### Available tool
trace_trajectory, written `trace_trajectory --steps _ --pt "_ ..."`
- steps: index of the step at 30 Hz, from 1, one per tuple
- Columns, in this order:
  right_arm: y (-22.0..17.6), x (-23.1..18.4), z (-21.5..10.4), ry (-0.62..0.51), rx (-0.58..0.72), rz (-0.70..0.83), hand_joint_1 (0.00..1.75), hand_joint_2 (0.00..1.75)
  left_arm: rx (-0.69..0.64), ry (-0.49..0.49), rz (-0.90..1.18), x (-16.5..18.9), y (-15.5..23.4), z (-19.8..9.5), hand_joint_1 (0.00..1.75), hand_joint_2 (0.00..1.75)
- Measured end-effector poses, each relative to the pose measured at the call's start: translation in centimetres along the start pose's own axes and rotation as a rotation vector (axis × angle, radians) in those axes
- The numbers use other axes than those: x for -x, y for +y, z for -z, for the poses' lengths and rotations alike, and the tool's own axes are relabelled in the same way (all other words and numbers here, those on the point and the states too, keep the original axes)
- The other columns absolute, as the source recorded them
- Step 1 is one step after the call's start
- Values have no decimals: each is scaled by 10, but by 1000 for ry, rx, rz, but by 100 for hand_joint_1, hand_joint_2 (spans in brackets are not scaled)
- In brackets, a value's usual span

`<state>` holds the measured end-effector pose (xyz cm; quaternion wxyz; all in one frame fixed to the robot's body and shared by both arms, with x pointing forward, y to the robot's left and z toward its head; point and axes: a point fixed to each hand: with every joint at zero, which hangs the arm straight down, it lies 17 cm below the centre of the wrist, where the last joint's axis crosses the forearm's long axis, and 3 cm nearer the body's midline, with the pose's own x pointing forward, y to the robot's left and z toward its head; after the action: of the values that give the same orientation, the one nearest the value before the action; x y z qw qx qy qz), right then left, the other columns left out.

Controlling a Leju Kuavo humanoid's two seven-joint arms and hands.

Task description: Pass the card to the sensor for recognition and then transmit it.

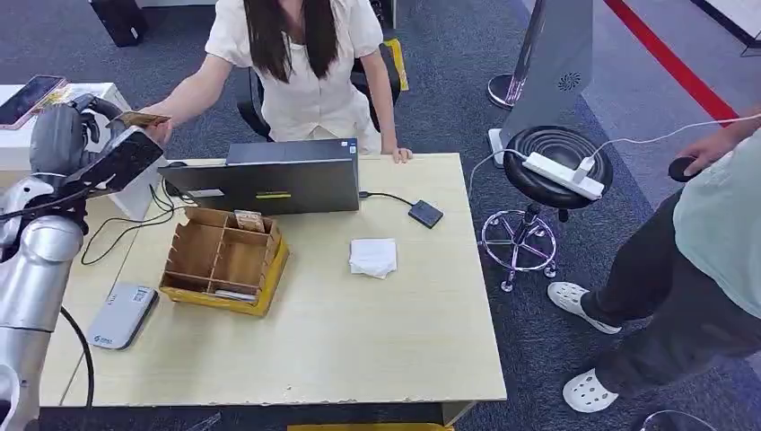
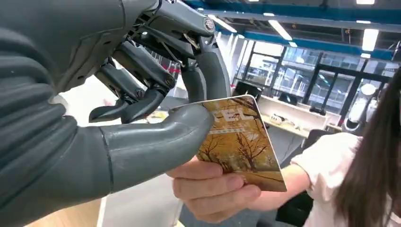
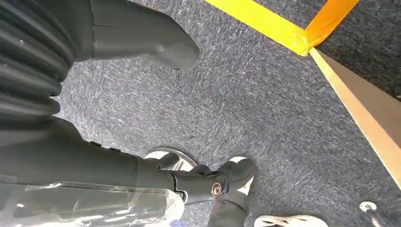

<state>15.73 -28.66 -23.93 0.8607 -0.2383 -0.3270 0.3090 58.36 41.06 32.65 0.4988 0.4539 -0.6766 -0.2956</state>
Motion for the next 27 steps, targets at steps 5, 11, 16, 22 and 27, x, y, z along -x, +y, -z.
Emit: trace_trajectory --steps 5,11,16,22,27 --pt "1 1 -1 4 -2 -3 0 175 -13 -9 -16 -3 0 1 0 175" --pt "1 2 -1 3 -4 -6 0 175 -51 -11 -25 -5 6 2 0 0" --pt "2 1 -1 2 -4 -8 0 175 -69 -11 -32 -6 9 3 0 0" --pt "2 2 -1 4 -6 -12 0 175 -84 -10 -17 -4 13 3 0 175" --pt "2 2 -1 7 -8 -20 0 175 -141 20 91 12 27 2 0 175"
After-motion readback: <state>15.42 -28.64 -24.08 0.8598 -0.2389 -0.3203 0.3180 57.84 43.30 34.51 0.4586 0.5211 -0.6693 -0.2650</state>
